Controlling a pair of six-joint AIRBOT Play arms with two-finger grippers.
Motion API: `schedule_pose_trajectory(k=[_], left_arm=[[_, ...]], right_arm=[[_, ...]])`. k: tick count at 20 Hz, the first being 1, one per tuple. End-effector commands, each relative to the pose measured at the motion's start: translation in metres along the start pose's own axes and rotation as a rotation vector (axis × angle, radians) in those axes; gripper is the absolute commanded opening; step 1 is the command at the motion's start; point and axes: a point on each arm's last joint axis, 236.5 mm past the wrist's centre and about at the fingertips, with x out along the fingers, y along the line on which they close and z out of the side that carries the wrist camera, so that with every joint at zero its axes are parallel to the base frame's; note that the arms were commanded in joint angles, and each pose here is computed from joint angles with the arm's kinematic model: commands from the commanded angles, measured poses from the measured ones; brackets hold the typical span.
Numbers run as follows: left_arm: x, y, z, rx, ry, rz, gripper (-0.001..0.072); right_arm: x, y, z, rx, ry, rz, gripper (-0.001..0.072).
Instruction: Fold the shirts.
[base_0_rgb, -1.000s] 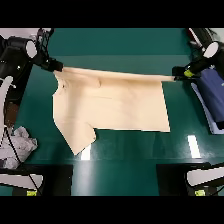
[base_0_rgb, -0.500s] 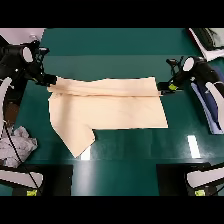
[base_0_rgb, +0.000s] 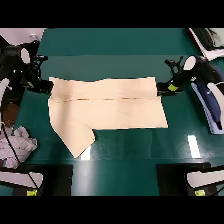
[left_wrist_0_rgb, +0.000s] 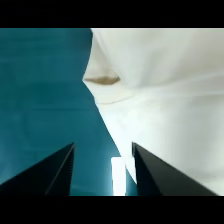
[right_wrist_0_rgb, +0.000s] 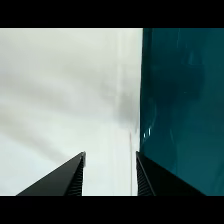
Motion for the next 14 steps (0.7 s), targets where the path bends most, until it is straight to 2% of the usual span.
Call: schedule_pose_trajectory(k=[1,6,10,14], left_arm=[[-0.015,-0.008,-0.026,-0.077,0.016,-0.034,0.0428],[-0.011,-0.044,-0.107,-0.210,0.003,-0.120,0.0428],[0.014,-0.087,-0.178,-0.276,0.046,-0.183,0.0428],[0.034,-0.122,-0.214,-0.321,0.129,-0.289,0.0429]], right_arm=[[-0.036,-0.006,-0.003,0.001,-0.051,0.008,0.0380],[-0.079,-0.018,0.004,0.021,-0.173,0.003,0.0380],[-0.079,-0.016,0.004,0.018,-0.171,0.007,0.0380],[-0.079,-0.006,0.004,0.003,-0.174,0.053,0.0380]])
